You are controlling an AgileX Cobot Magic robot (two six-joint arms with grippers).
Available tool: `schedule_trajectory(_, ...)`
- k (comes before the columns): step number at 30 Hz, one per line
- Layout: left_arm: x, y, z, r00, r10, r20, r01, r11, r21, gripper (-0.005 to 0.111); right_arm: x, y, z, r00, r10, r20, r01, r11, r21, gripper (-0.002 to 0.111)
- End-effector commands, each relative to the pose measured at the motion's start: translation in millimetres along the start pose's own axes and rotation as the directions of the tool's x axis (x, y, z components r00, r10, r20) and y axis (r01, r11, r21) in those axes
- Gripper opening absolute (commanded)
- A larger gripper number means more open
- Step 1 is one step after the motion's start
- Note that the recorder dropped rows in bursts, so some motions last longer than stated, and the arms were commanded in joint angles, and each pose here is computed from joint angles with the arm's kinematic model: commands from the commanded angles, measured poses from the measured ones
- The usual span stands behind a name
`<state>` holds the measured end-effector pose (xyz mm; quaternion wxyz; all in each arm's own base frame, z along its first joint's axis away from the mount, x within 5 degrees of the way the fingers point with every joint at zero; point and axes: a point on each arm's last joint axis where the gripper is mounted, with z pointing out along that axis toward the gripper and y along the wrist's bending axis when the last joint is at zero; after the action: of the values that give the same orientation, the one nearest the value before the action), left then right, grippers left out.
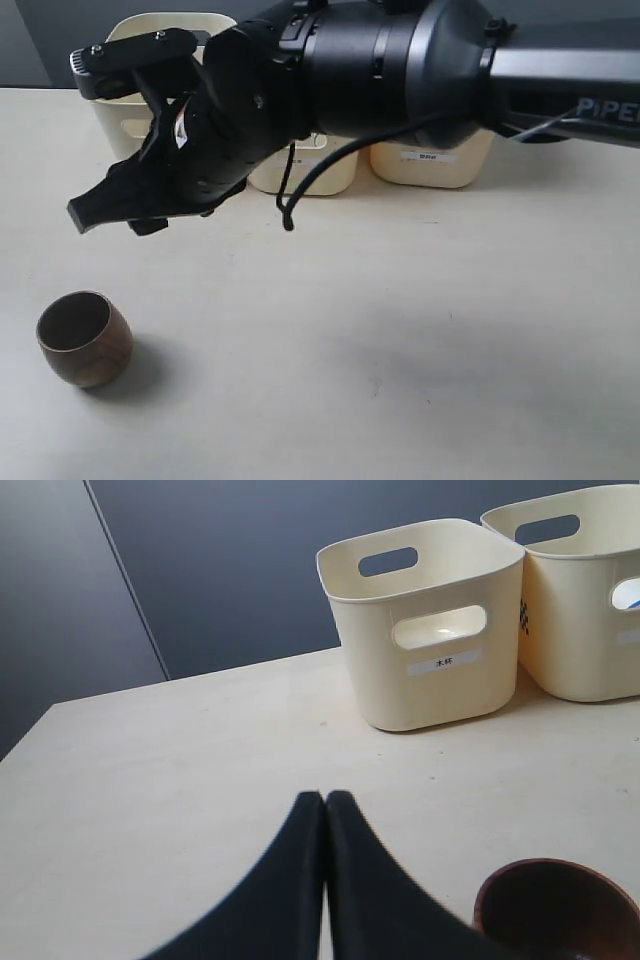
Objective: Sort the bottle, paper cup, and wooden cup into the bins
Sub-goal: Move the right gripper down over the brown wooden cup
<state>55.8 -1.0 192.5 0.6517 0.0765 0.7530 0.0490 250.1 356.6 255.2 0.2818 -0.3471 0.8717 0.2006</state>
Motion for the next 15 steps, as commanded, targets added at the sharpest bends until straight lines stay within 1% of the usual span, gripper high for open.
schedule_trajectory(1, 0, 0.0, 0, 1.000, 0.004, 0.009, -0.004, 1.000, 0.001, 0.000, 2, 13, -3, 1.000, -0.028, -0.010, 0.028, 0.999, -0.025, 0.053)
schedule_trajectory(5, 0, 0.0, 0, 1.000, 0.004, 0.009, -0.004, 1.000, 0.001, 0.000, 9, 26, 5, 0.999, -0.024, -0.042, 0.021, 0.998, -0.066, 0.053)
schedule_trajectory(11, 0, 0.0, 0, 1.000, 0.004, 0.009, -0.004, 1.000, 0.001, 0.000, 24, 41, 27, 0.993, -0.055, -0.100, 0.047, 0.996, -0.081, 0.053)
schedule_trajectory(15, 0, 0.0, 0, 1.000, 0.004, 0.009, -0.004, 1.000, 0.001, 0.000, 32, 46, 39, 0.991, -0.053, -0.125, 0.042, 0.995, -0.089, 0.053)
